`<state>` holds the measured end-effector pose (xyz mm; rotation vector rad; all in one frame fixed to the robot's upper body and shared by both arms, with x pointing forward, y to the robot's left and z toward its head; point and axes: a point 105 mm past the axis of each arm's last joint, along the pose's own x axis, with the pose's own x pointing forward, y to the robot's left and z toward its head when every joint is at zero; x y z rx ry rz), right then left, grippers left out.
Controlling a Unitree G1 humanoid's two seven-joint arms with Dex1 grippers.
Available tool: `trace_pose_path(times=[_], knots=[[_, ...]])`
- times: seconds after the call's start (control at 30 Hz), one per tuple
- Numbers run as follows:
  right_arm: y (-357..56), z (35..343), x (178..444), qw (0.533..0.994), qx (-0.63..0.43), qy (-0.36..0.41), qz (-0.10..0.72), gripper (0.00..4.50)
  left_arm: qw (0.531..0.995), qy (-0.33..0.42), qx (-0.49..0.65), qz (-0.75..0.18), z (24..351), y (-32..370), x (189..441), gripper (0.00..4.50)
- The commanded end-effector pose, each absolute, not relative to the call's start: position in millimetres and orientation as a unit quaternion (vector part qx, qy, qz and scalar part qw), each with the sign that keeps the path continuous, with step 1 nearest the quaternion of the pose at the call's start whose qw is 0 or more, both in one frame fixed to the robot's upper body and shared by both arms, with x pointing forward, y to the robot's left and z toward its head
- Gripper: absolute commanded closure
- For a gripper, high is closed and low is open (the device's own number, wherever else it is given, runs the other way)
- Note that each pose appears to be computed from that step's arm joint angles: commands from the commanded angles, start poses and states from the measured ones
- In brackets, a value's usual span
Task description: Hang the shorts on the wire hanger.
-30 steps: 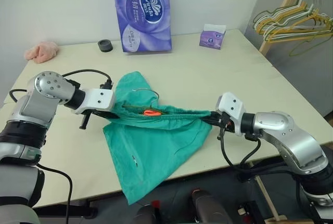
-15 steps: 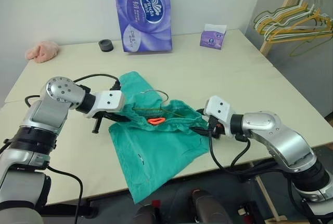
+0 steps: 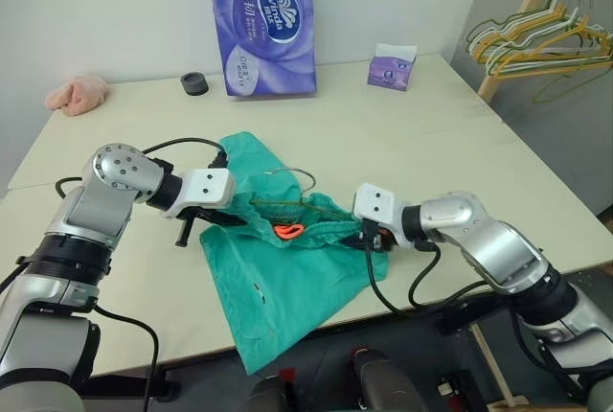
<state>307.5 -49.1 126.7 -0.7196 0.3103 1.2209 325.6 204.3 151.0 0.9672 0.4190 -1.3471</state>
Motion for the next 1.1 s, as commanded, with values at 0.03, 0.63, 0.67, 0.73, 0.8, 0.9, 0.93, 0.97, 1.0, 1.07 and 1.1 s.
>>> trace_pose_path(times=[0.03,0.63,0.67,0.73,0.8,0.9,0.93,0.97,1.0,1.07,1.1], knots=[[-44,135,309,0.733,-0.348,0.124,0.571,3.66,0.658,0.154,0.439,-0.592,164,198,326,4.5],[-67,153,301,0.743,-0.294,0.142,0.585,4.5,0.779,0.125,0.359,-0.499,192,236,355,0.02],[-71,154,301,0.747,-0.286,0.147,0.581,4.5,0.79,0.112,0.363,-0.481,197,240,361,0.02],[-81,155,301,0.761,-0.264,0.163,0.57,4.5,0.82,0.074,0.367,-0.433,211,248,374,0.02],[-91,156,302,0.784,-0.224,0.182,0.55,4.5,0.845,0.03,0.371,-0.384,226,255,386,0.02],[-109,155,301,0.823,-0.148,0.214,0.506,4.5,0.857,0.013,0.363,-0.364,232,259,389,0.02],[-116,154,299,0.831,-0.126,0.226,0.492,4.5,0.858,0.015,0.35,-0.375,229,258,387,0.02],[-124,150,298,0.842,-0.108,0.24,0.472,4.5,0.859,0.016,0.328,-0.392,226,253,383,0.02],[-132,147,296,0.85,-0.096,0.25,0.454,4.5,0.857,0.018,0.309,-0.412,222,247,379,0.02],[-147,140,291,0.866,-0.072,0.265,0.417,4.5,0.843,0.028,0.267,-0.466,213,230,364,0.02],[-153,137,290,0.873,-0.064,0.269,0.401,4.5,0.837,0.032,0.247,-0.487,210,222,357,0.02]])
